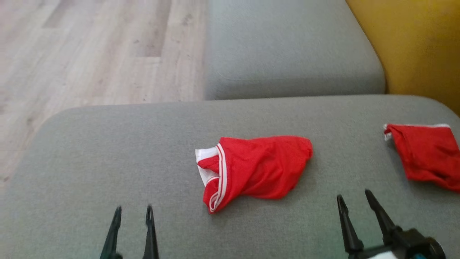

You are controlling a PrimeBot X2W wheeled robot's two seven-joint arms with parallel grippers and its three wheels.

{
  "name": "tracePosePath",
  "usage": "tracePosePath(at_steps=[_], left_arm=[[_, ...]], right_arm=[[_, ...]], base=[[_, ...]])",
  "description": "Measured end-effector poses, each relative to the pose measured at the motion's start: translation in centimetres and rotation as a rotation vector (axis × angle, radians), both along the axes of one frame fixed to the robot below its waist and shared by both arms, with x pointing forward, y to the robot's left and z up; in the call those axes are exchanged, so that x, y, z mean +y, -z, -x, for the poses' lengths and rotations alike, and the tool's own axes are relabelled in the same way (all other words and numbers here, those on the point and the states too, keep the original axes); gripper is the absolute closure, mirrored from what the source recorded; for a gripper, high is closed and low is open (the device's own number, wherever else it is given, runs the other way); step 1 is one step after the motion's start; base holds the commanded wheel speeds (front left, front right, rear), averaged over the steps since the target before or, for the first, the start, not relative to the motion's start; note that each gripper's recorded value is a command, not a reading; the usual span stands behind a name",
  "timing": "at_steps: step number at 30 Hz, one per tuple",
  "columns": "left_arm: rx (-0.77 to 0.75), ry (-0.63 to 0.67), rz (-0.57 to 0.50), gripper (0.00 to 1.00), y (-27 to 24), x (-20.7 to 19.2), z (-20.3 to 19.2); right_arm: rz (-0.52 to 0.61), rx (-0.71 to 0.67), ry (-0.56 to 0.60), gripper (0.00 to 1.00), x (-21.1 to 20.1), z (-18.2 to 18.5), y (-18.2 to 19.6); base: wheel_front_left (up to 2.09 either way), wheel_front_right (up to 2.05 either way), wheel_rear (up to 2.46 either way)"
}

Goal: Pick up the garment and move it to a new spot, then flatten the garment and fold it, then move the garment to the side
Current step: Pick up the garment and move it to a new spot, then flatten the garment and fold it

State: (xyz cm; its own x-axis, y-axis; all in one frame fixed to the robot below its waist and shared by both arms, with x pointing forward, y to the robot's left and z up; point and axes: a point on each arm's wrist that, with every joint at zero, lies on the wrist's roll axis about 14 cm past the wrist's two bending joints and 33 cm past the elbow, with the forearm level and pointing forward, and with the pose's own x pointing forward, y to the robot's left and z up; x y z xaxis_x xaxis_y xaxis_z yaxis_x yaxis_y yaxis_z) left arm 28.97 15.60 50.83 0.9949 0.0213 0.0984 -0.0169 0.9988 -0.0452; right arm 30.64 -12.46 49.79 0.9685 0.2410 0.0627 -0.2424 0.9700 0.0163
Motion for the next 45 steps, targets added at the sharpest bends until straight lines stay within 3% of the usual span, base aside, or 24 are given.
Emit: tracePosePath(at_steps=[8,33,39,45], left_arm=[[0.005,-0.09,0.009,0.0,0.5,2.2,3.2],[0.037,-0.058,-0.035,0.0,1.6,1.7,3.4],[0.116,0.013,-0.033,0.0,3.9,0.1,3.1],[0.126,0.142,-0.044,0.0,4.1,-3.1,0.4]], right_arm=[[-0.007,0.009,0.001,0.0,0.0,1.4,0.4],[-0.044,0.019,-0.015,0.0,0.7,1.5,0.4],[-0.053,0.041,-0.038,0.0,1.6,1.6,1.0],[-0.065,0.068,-0.033,0.0,1.6,1.5,1.6]], base=[[0.0,0.0,0.0],[0.0,0.0,0.0],[0.0,0.0,0.0],[0.0,0.0,0.0]])
